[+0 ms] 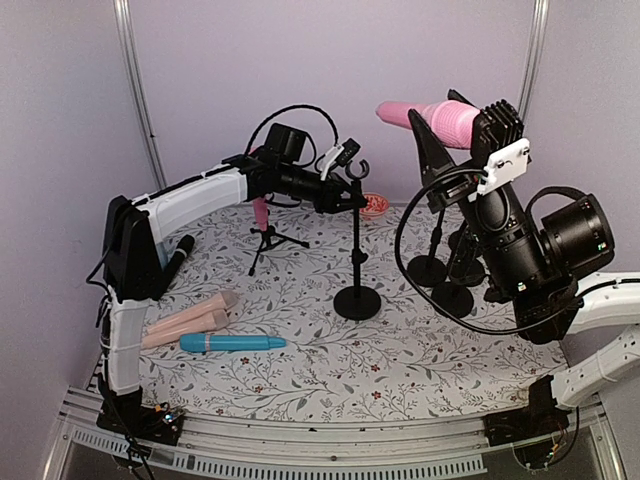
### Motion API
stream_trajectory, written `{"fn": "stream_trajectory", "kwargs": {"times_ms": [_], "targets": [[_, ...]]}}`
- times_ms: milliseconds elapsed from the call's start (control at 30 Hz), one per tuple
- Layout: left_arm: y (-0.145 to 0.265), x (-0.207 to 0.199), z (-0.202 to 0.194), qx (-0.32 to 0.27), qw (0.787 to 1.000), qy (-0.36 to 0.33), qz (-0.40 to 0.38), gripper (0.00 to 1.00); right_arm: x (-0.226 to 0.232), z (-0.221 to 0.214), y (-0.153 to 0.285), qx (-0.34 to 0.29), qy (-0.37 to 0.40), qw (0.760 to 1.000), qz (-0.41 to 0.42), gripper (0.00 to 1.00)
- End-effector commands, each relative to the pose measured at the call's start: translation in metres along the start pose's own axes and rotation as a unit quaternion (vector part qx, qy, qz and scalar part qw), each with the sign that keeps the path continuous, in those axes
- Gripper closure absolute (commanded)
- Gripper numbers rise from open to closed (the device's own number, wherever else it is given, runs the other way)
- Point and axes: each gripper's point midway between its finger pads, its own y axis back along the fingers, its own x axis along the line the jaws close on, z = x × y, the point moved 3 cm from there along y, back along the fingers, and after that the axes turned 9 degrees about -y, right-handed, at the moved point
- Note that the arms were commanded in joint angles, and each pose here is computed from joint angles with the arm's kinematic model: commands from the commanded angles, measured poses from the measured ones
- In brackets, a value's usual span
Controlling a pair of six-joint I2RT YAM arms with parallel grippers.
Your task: Remove the microphone from the stand
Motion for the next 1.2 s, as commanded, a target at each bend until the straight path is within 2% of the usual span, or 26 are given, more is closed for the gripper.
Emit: {"fn": "stream_trajectory", "kwargs": {"times_ms": [0, 100, 233, 400, 633, 867, 1167], "targets": [[-0.009, 0.011, -0.037, 0.056, 0.998, 0.009, 0.022, 0.96, -0.004, 0.010, -0.002, -0.014, -0.010, 1.000, -0.007, 0.96], [-0.004, 0.002, -0.025, 0.042, 0.999, -0.014, 0.008, 0.78, -0.006, 0.008, -0.002, -0.007, -0.015, 1.000, -0.010, 0.96], [0.008, -0.014, -0.001, 0.018, 0.999, -0.038, -0.016, 0.38, -0.004, 0.002, -0.002, 0.011, -0.021, 1.000, -0.011, 0.96], [0.033, -0.032, 0.021, 0.011, 0.997, -0.079, -0.020, 0.02, -0.006, -0.005, -0.002, 0.035, -0.042, 0.998, -0.014, 0.96], [0.083, -0.063, 0.047, 0.018, 0.990, -0.138, -0.004, 0.01, -0.001, -0.030, -0.012, 0.089, -0.101, 0.991, 0.004, 0.96], [0.121, -0.092, 0.051, 0.039, 0.981, -0.189, 0.005, 0.01, 0.012, -0.058, -0.032, 0.137, -0.166, 0.976, 0.042, 0.95], [0.141, -0.100, 0.051, 0.061, 0.973, -0.222, 0.026, 0.03, 0.046, -0.081, -0.056, 0.179, -0.271, 0.937, 0.128, 0.95]]}}
